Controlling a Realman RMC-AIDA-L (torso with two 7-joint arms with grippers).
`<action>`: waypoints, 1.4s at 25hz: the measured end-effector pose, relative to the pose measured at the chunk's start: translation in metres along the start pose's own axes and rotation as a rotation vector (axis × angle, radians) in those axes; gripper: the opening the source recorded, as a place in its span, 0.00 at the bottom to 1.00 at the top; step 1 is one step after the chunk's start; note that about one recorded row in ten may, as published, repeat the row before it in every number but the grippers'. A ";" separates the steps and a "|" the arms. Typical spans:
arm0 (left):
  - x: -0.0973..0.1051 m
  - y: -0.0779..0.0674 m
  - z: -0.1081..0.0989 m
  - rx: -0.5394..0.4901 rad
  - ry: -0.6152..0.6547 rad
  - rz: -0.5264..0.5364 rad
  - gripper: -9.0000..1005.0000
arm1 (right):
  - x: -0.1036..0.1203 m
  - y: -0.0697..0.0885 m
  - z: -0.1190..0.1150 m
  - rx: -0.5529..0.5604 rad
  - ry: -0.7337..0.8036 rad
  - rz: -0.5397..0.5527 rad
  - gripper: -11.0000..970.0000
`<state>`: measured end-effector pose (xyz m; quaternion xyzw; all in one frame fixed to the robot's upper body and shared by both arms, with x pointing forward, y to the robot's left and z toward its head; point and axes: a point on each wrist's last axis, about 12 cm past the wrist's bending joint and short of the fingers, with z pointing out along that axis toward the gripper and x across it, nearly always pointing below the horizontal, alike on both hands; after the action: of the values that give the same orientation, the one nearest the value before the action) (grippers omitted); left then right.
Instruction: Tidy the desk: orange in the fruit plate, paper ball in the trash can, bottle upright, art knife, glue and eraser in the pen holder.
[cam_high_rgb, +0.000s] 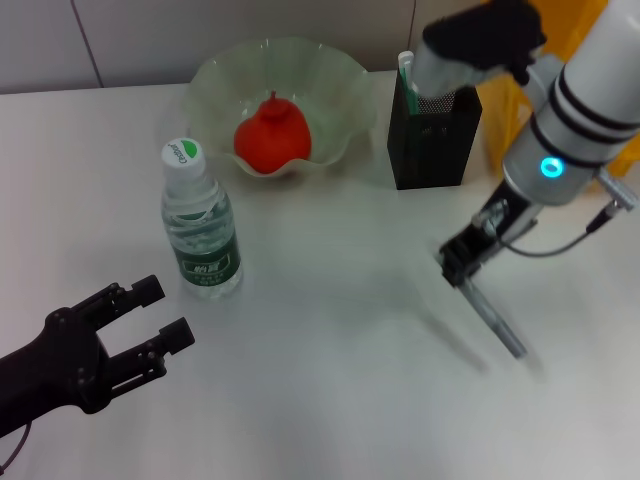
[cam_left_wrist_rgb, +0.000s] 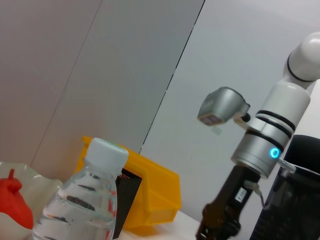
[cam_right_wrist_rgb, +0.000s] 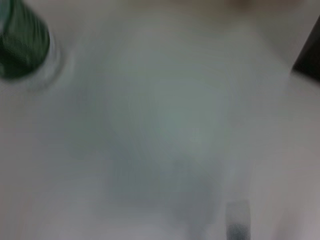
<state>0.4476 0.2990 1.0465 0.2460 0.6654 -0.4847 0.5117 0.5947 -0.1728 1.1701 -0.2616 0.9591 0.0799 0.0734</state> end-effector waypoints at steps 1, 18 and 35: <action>0.000 0.000 0.000 0.000 0.000 0.000 0.79 | 0.000 0.000 0.000 0.000 0.000 0.000 0.15; -0.002 -0.002 -0.007 -0.018 -0.047 -0.006 0.79 | -0.039 0.007 -0.040 -0.019 -0.424 -0.062 0.15; -0.001 -0.003 -0.009 -0.023 -0.053 -0.011 0.79 | -0.027 -0.025 -0.084 0.088 -0.760 0.001 0.15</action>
<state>0.4419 0.3057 1.0486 0.2234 0.6585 -0.4862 0.5293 0.6222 -0.1966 1.2540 -0.2092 0.8660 0.1299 0.4351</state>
